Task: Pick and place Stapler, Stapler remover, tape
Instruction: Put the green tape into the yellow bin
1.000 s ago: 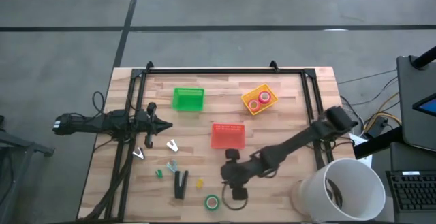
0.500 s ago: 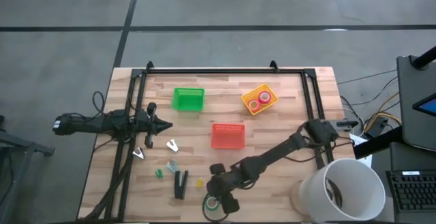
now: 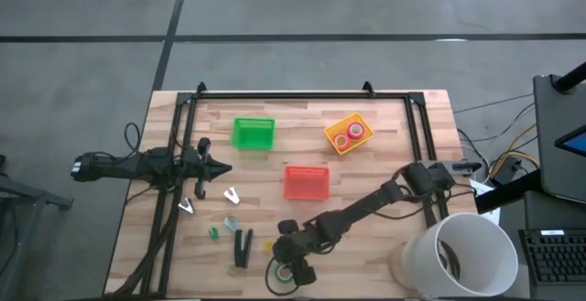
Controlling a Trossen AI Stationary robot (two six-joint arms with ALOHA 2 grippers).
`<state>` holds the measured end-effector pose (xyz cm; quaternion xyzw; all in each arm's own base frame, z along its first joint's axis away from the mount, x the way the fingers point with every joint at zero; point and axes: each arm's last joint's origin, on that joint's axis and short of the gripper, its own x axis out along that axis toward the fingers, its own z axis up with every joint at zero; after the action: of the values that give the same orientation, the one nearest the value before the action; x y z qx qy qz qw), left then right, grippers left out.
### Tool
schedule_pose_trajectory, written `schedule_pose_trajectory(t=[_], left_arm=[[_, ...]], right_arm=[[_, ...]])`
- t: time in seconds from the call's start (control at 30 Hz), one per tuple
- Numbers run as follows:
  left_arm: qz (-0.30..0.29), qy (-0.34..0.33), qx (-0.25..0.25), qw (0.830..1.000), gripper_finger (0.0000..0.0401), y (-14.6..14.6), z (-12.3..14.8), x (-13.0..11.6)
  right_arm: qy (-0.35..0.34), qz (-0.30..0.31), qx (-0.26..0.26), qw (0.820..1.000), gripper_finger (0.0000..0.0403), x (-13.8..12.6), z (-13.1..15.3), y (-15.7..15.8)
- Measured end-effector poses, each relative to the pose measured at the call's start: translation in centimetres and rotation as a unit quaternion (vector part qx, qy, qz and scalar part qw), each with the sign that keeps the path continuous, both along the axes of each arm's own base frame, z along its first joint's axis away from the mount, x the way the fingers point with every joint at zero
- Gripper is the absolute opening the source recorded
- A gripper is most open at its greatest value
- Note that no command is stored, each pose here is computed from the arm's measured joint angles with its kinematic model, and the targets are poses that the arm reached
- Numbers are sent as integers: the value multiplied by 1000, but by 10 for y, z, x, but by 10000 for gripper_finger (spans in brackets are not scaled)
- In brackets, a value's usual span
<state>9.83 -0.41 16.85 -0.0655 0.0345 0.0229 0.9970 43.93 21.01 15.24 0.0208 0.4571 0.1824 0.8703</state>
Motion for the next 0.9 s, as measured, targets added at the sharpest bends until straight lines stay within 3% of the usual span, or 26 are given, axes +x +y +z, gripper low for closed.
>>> schedule_pose_trajectory(t=[0.6, 0.9], left_arm=[[0, 0, 0, 1000, 10, 0, 0, 0], [0, 0, 0, 1000, 10, 0, 0, 0]], right_arm=[[-6, 7, -1, 1000, 151, -3, -12, 8], [13, 10, 34, 999, 103, 1, -24, 6]])
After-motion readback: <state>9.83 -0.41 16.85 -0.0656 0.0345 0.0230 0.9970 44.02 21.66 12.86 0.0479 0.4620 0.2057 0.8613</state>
